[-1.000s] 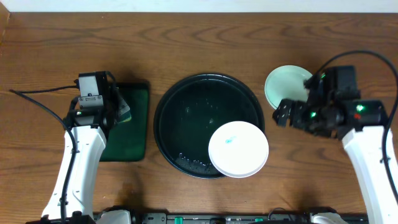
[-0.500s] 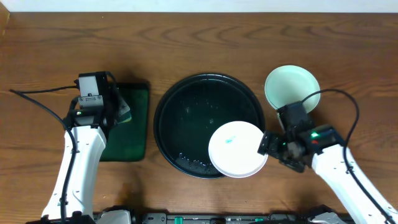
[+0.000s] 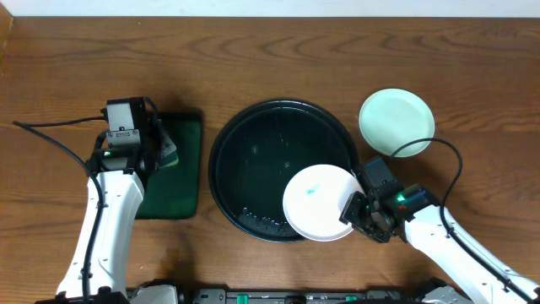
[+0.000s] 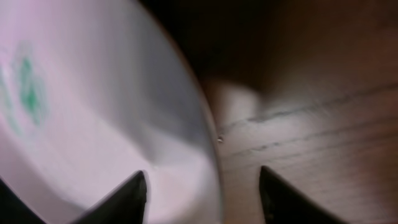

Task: Clean dirty plates on tray and stack at the side
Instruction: 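Grasp the white plate with the right gripper and pull it to tray center, then scrub the white plate with the sponge in the left gripper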

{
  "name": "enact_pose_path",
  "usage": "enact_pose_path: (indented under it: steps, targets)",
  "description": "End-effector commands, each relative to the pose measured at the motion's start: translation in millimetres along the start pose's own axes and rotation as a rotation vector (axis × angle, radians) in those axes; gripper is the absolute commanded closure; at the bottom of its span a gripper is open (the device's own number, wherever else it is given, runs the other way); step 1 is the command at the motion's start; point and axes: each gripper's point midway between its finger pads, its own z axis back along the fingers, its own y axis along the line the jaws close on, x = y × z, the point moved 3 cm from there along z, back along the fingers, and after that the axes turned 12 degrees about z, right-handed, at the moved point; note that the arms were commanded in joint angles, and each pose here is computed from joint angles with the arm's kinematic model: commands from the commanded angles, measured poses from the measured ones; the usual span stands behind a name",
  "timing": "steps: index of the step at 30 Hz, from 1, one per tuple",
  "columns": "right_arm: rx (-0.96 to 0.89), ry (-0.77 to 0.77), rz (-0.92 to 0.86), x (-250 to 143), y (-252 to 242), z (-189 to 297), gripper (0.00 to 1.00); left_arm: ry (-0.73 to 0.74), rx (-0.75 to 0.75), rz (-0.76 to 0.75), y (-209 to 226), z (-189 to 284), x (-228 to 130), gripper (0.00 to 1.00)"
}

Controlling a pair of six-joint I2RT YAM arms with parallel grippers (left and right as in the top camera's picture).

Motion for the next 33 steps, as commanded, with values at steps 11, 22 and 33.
enact_pose_path:
  steps: [11, 22, 33]
  targets:
    - [0.138, -0.052, 0.161, 8, 33, -1, 0.99, -0.002, 0.006, 0.015, 2, 0, 0, 0.93]
    - [0.304, -0.303, 0.363, 67, 79, 16, 0.99, 0.123, -0.261, -0.183, -35, 7, -19, 0.93]
    - [0.262, -0.250, 0.432, 105, 97, -31, 0.99, 0.205, -0.479, -0.264, -82, 44, -56, 0.93]
